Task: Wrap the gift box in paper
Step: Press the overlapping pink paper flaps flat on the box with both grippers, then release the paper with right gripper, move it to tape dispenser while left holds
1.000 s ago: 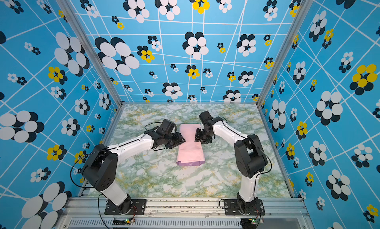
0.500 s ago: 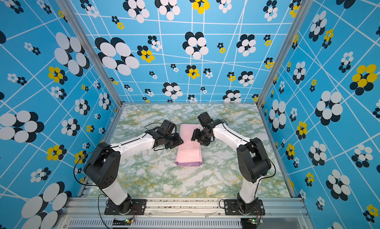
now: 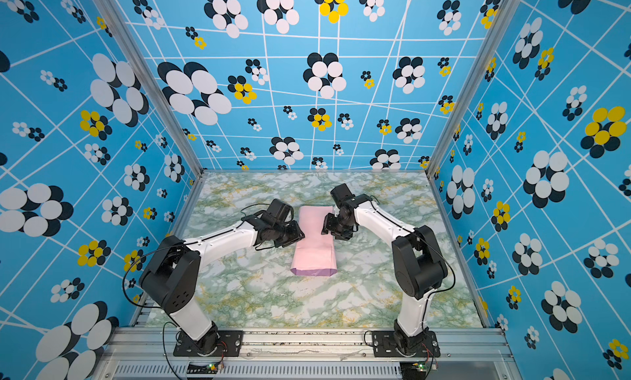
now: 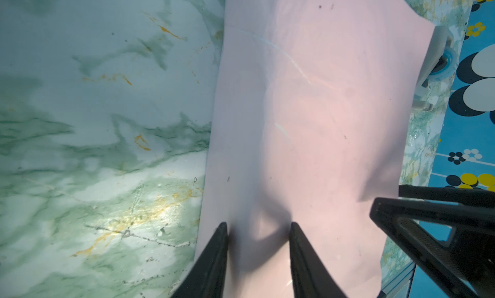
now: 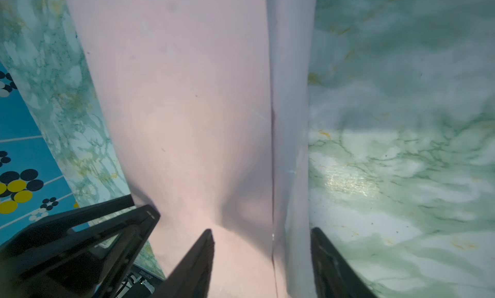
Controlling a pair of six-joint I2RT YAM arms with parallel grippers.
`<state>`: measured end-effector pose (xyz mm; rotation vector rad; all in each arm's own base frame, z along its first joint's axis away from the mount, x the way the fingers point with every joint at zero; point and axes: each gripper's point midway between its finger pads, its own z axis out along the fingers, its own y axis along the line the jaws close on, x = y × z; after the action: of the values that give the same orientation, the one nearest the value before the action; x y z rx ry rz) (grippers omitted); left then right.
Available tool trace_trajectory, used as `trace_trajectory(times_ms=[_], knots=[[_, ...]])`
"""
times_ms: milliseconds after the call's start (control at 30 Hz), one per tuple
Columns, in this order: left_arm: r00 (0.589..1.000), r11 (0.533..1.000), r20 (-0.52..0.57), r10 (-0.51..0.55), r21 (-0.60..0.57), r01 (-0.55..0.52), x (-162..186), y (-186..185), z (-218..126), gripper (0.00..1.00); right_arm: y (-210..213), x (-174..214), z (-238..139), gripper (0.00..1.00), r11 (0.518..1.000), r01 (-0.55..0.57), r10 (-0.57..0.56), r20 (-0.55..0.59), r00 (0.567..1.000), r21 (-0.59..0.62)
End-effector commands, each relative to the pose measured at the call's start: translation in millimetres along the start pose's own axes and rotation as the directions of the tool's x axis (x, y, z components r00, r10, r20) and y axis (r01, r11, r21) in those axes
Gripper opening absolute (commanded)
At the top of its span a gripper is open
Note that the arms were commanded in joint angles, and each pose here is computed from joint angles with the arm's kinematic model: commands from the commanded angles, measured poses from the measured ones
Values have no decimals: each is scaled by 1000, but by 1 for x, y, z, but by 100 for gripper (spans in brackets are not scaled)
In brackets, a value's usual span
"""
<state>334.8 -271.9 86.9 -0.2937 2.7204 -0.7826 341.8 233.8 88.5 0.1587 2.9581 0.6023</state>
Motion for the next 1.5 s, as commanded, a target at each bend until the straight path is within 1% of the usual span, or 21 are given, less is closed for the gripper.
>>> trace_trajectory(times_ms=[0,33,67,233,333,400,433,467,567,667,800,933,1000,1100,1133,1200,1233,1267,1367,1467], knots=[[1000,1000,4,16,-26,-16,0,2,-4,42,-7,2,3,39,999,1,-1,-6,1000,40],[1000,999,17,21,-26,-20,-4,0,-8,42,-11,2,4,35,998,-1,1,-5,1000,60],[999,999,26,28,-27,-27,-7,-1,-12,47,-15,4,4,31,997,-3,4,-4,1000,73],[992,997,103,73,-18,-72,-26,-15,-43,49,-17,4,5,23,997,-17,17,8,1000,74],[985,992,134,109,45,-116,-32,-35,-57,46,-15,2,4,22,998,-20,19,18,1000,65],[982,982,139,124,123,-142,-33,-51,-59,44,-14,1,2,21,998,-22,21,23,1000,58],[982,975,141,128,163,-150,-33,-59,-57,38,-13,1,2,21,998,-23,21,26,999,55],[983,971,135,126,184,-150,-33,-62,-53,34,-12,0,2,21,998,-23,21,29,999,51],[987,964,95,132,219,-150,-29,-69,-36,27,-12,0,2,21,999,-23,21,29,999,49],[985,955,72,156,245,-169,-26,-76,-20,24,-12,0,2,20,999,-21,19,28,999,47],[983,948,44,177,262,-183,-25,-81,-1,22,-11,0,4,21,999,-22,20,25,999,43],[984,954,1,177,246,-172,-19,-71,19,20,-10,0,3,21,999,-18,17,27,999,40],[984,959,-16,178,228,-170,-13,-62,23,20,-10,-1,2,21,999,-16,15,30,999,37],[984,969,-39,172,189,-161,-3,-44,31,20,-7,-3,-1,24,1000,-13,12,37,999,24],[984,971,-46,171,179,-161,0,-39,33,20,-5,-3,-3,27,1000,-8,7,43,999,16],[984,976,-56,167,148,-157,6,-27,38,20,-2,-7,-11,36,1000,5,-5,61,998,1],[985,979,-60,163,134,-154,8,-21,40,20,1,-9,-18,44,1000,13,-12,78,997,-12],[985,980,-62,162,126,-153,9,-18,40,20,3,-13,-28,49,999,24,-20,100,995,-30],[985,982,-68,157,112,-149,12,-12,42,20,1,-26,-60,52,994,44,-25,182,983,-101],[985,983,-71,157,107,-149,13,-11,43,20,-15,-45,-94,52,980,59,-2,287,958,-191]])
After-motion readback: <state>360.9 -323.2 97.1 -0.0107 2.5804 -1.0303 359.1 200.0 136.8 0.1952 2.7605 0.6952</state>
